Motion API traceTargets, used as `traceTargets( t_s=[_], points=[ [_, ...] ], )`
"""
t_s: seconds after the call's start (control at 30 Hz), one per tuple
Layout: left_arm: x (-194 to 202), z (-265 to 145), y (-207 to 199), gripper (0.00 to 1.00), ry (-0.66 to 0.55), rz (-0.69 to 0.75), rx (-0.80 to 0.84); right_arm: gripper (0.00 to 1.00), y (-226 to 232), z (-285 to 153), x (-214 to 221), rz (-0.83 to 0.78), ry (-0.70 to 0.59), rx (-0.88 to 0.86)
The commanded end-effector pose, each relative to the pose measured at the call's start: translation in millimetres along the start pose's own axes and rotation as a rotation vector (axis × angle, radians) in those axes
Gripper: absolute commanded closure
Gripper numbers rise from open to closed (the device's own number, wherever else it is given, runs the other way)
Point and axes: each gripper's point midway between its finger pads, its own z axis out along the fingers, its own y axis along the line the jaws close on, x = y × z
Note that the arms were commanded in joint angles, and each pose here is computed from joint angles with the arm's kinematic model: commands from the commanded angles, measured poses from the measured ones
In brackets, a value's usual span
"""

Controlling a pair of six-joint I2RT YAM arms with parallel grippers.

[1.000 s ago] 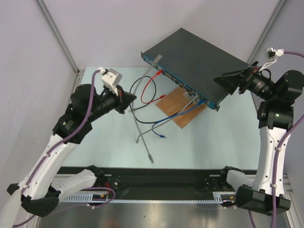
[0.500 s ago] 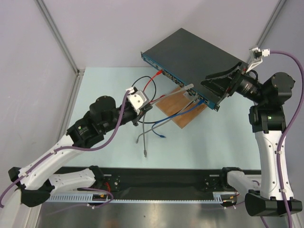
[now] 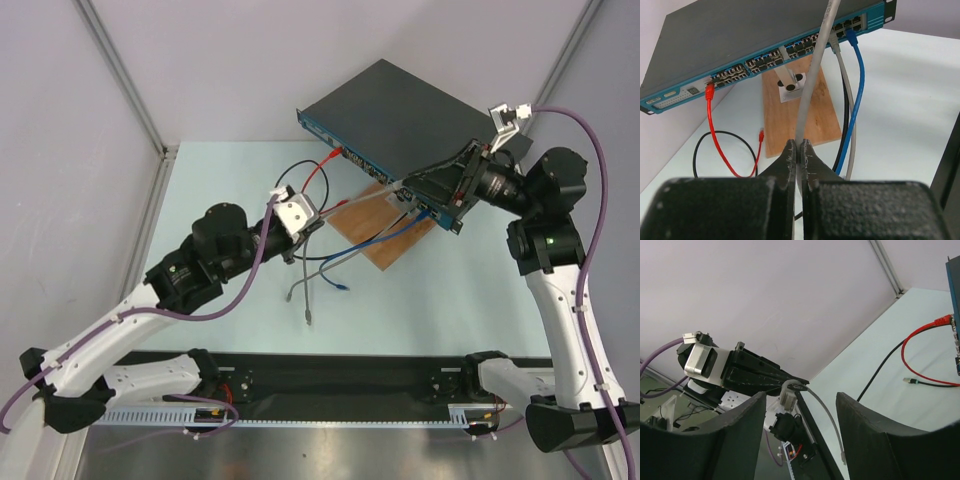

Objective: Insert the plug into the switch port

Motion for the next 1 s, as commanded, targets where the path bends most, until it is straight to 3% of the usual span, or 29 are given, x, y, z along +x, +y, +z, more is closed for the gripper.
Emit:
traceTargets(
  t_s=[0.0, 0.13, 0.27, 0.3, 0.37, 0.47, 0.53, 0.6, 0.63, 0.73, 0.9, 0.97],
  points=[
    [-9, 4, -2, 1.0, -0.04, 0.034, 0.009, 0.39, 2, 5, -4, -0.018, 0.0, -0.03],
    [-6, 7, -6, 1.0, -0.033, 0.039, 0.022, 0.54, 6, 8, -2, -0.02, 0.023, -0.069],
    [-5, 10, -4, 1.0, -0.02, 0.031, 0.01, 0.96, 8, 9, 3, -0.048, 0.062, -0.1],
    [-5, 10, -4, 1.0, -0.018, 0.028, 0.009, 1.0, 8, 10, 5, -0.075, 0.07, -0.104],
    [-6, 11, -4, 0.96, -0.016, 0.01, 0.008, 1.0, 10, 8, 6, -0.106, 0.085, -0.109],
    [-10, 9, -7, 0.68, -0.008, -0.03, 0.028, 1.0, 8, 7, 7, -0.169, 0.108, -0.11],
    [-18, 5, -11, 0.71, -0.014, -0.058, 0.052, 1.0, 7, 7, 8, -0.194, 0.12, -0.109],
    [-20, 4, -10, 0.64, -0.012, -0.075, 0.048, 1.0, 7, 8, 7, -0.195, 0.118, -0.109],
    [-24, 3, -6, 0.5, -0.022, -0.075, 0.028, 1.0, 7, 8, 6, -0.189, 0.114, -0.107],
    [-32, 3, 1, 0.29, -0.055, -0.01, -0.001, 1.0, 5, 10, 5, -0.168, 0.098, -0.106],
    [-48, 16, 3, 0.27, -0.078, 0.179, -0.072, 1.0, 1, 13, 6, -0.122, 0.083, -0.094],
    [-65, 20, -10, 0.28, -0.122, 0.325, -0.082, 1.0, -2, 14, 8, -0.087, 0.079, -0.083]
  ],
)
